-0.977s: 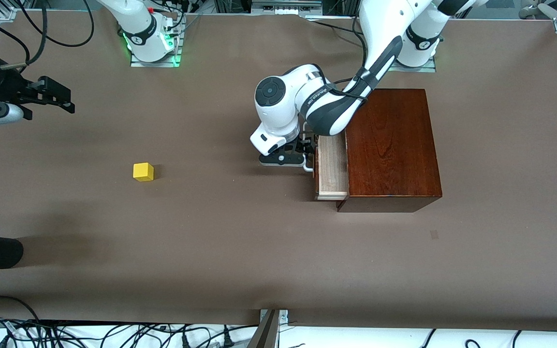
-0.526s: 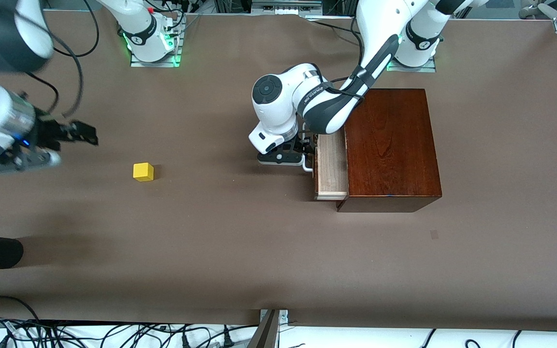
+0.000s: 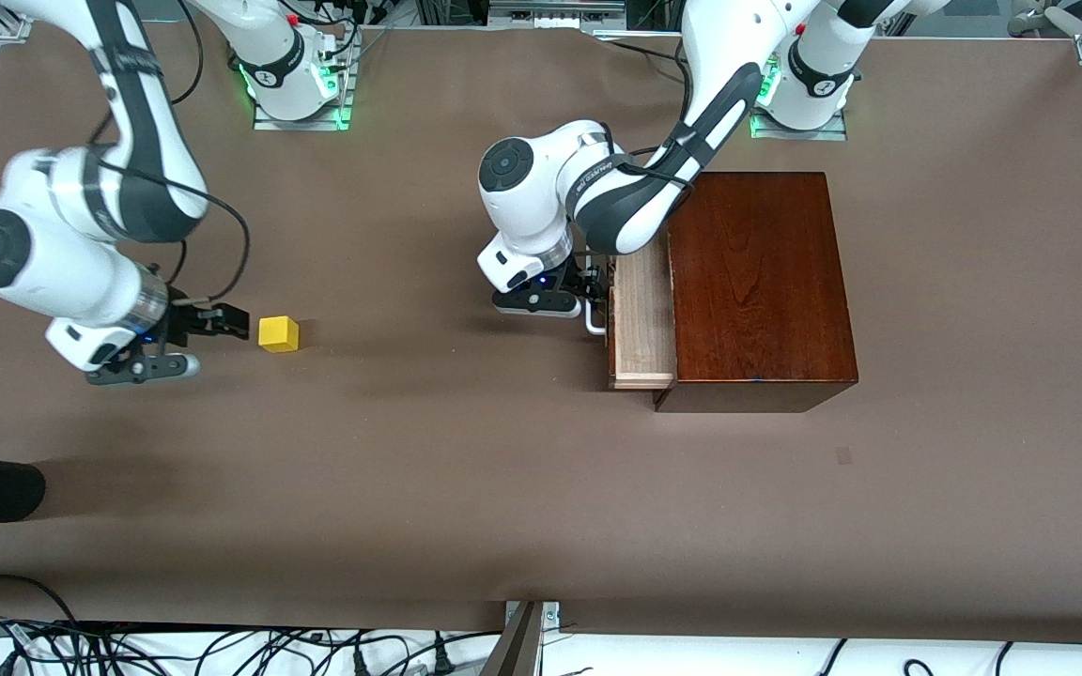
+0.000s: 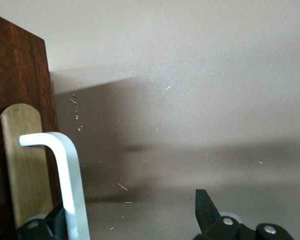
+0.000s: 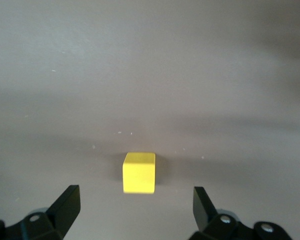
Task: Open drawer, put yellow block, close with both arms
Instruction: 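Pull the drawer open with the left gripper while the right gripper reaches the cube, then grasp the yellow cube with the right gripper while the left gripper withdraws, then carry the yellow cube with the right gripper over the open drawer, then lower the cube into the drawer and open the right gripper, then raise the right gripper away while the left gripper reaches the drawer front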
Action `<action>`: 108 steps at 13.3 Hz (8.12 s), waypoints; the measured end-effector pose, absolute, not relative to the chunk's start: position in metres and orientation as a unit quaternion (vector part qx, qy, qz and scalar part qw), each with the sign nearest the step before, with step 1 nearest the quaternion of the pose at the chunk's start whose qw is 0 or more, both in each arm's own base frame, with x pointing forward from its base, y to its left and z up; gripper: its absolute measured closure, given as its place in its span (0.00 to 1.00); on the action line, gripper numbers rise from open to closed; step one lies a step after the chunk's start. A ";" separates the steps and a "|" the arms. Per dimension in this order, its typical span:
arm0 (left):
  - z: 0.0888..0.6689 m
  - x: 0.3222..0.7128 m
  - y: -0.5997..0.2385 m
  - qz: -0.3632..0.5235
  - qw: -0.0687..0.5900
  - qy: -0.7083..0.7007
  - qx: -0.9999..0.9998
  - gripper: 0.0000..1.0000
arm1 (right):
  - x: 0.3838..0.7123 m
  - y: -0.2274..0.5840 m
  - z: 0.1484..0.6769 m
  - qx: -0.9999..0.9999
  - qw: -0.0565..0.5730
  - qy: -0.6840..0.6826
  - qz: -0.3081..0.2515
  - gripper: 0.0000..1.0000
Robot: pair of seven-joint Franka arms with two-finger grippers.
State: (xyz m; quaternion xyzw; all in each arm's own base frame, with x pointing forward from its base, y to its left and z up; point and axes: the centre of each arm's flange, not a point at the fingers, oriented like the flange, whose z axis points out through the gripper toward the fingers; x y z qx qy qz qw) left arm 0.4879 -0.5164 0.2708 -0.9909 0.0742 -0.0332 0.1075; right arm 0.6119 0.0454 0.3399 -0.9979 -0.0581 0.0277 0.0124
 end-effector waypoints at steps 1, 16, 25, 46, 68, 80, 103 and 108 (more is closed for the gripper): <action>0.271 0.486 -0.519 -0.037 0.107 0.078 -0.990 0.00 | 0.609 0.046 0.317 -0.998 0.017 -0.053 0.024 0.00; 0.314 0.466 -0.540 -0.037 0.179 0.099 -0.978 0.00 | 0.549 0.054 0.201 -0.999 0.024 -0.038 0.010 0.00; 0.539 0.521 -0.407 0.000 0.086 0.038 -0.996 0.00 | 0.548 0.052 0.188 -0.999 0.022 -0.036 0.013 0.44; 0.607 0.563 -0.019 -0.005 0.014 -0.022 -1.000 0.00 | 0.507 0.445 0.503 -0.916 -0.011 -0.400 -0.003 0.44; 0.607 0.538 -0.028 -0.013 0.014 -0.012 -1.000 0.00 | 0.382 0.675 0.362 -0.725 -0.062 -0.682 -0.071 0.44; 0.610 0.538 -0.046 -0.019 0.014 0.003 -1.000 0.00 | 0.410 0.662 0.317 -0.709 -0.076 -0.700 -0.048 0.44; 0.584 0.520 -0.179 0.029 0.015 0.284 -0.958 0.00 | 0.629 0.319 0.632 -0.883 -0.002 -0.437 -0.173 0.00; 0.512 0.523 -0.323 0.018 -0.041 0.492 -0.869 0.00 | 0.602 0.155 0.641 -0.949 0.017 -0.296 -0.111 0.00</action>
